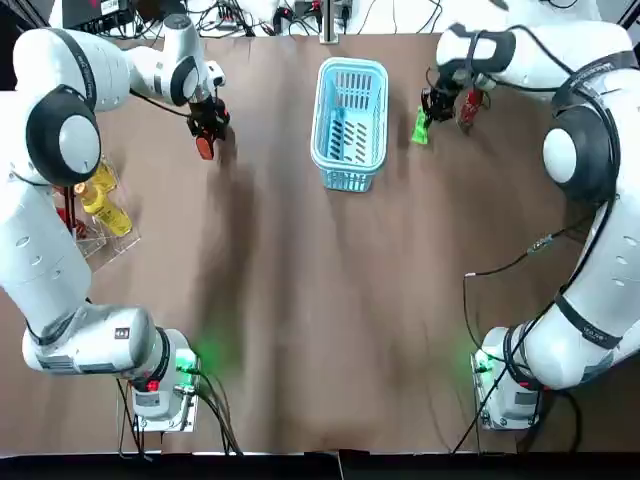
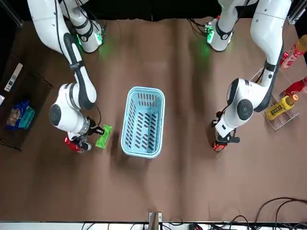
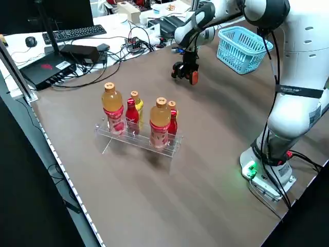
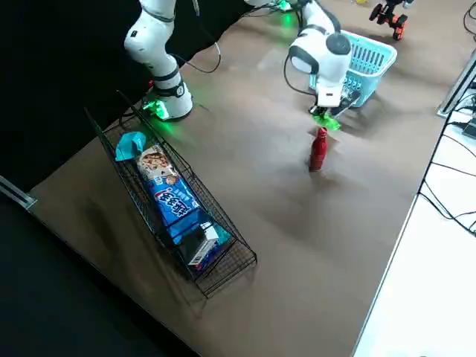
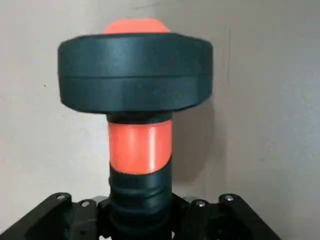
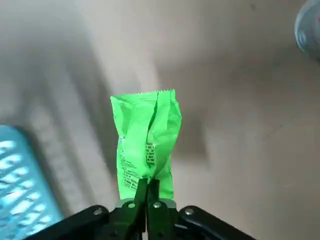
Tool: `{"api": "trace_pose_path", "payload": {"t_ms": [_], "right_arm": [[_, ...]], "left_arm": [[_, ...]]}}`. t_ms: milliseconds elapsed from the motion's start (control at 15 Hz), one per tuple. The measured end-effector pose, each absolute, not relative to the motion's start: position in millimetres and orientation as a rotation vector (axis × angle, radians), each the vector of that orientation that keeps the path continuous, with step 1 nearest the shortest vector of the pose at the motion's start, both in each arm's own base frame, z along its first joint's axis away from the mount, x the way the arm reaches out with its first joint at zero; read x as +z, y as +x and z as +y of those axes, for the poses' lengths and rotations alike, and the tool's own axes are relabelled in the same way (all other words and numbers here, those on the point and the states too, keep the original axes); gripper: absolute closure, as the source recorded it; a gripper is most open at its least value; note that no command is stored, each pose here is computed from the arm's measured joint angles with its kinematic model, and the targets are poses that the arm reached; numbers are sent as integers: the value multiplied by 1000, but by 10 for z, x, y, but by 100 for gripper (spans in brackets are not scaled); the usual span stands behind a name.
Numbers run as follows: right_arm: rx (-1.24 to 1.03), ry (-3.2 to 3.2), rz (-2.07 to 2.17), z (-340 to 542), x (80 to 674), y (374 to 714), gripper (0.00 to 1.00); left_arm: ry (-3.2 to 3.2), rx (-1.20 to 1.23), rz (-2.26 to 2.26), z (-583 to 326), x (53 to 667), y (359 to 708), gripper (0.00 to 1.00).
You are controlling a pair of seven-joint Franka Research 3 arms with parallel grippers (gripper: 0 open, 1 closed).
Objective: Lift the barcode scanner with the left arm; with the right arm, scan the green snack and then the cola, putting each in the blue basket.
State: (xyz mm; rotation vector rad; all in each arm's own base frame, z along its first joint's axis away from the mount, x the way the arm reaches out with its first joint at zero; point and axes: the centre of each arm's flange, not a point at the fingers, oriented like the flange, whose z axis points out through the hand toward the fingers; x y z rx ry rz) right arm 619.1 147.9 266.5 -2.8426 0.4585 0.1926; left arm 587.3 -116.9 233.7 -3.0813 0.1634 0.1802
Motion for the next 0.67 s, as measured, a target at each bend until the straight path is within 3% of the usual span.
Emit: {"api": "trace_pose_path", "payload": {"t_ms": [333,667], "right_arm": [[143,-2800,310,1364,3659,6376,98],[70,-2775,126,1254,4276,6408,98]], "left_arm": [[-3091,122,123,-1241,2540,5948,94],[-3128,-20,43,-1774,3418,5921,94]]}}
